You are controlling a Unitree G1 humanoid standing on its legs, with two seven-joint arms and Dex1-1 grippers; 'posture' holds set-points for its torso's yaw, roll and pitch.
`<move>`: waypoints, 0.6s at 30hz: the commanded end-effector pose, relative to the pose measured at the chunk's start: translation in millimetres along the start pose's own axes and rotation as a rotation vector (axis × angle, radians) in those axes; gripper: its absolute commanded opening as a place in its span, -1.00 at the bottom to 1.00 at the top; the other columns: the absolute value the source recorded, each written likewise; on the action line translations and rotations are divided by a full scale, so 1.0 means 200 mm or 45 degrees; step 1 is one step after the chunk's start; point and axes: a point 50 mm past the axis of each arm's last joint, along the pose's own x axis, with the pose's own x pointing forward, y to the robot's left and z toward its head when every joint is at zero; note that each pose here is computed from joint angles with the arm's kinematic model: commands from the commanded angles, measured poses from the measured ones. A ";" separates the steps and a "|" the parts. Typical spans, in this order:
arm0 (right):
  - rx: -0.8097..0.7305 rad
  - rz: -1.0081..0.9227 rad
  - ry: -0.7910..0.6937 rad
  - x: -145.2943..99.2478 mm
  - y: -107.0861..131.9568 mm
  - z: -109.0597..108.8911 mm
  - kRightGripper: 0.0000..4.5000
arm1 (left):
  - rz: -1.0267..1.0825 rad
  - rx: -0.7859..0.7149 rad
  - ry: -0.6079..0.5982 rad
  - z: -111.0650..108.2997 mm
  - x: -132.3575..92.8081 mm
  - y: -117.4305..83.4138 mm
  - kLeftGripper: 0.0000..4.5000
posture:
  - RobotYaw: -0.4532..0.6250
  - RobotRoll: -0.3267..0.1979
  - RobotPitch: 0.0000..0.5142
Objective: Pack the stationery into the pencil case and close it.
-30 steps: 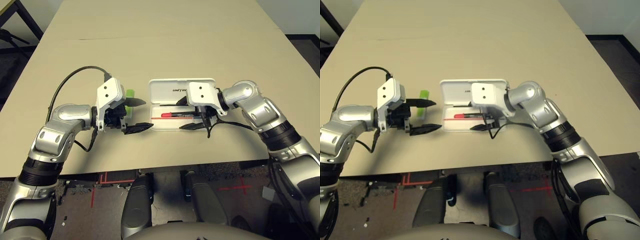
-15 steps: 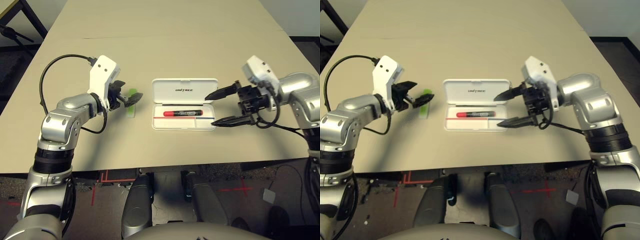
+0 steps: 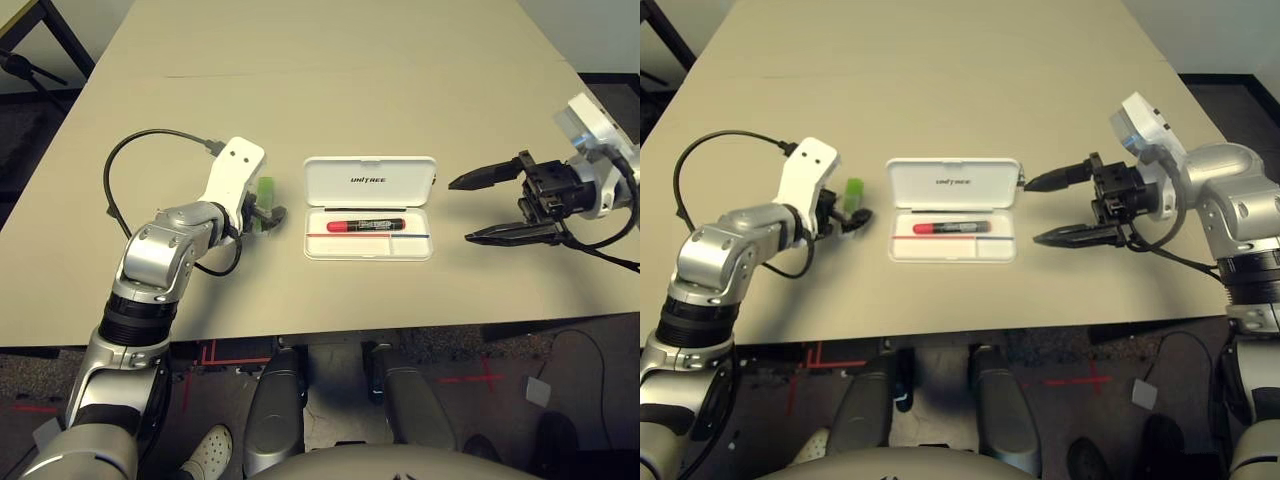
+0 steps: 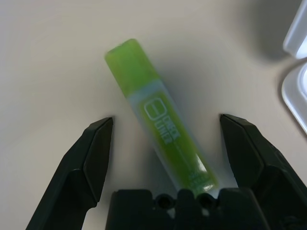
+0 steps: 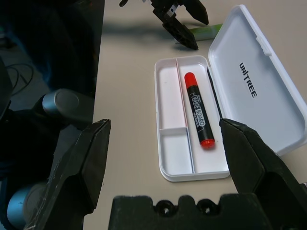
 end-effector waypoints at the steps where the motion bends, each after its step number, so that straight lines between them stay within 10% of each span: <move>1: 0.007 0.011 0.011 -0.01 0.01 0.00 1.00 | 0.043 -0.053 0.147 -0.06 0.02 0.02 1.00 | -0.18 0.25 -0.22; 9: 0.008 0.001 0.018 -0.03 0.01 0.00 1.00 | 0.019 -0.130 0.262 -0.08 0.03 0.04 1.00 | -0.18 0.25 -0.20; 18: 0.007 -0.001 0.009 -0.03 0.00 0.00 1.00 | -0.045 -0.173 0.268 -0.09 0.03 0.05 -0.47 | -0.17 0.25 -0.19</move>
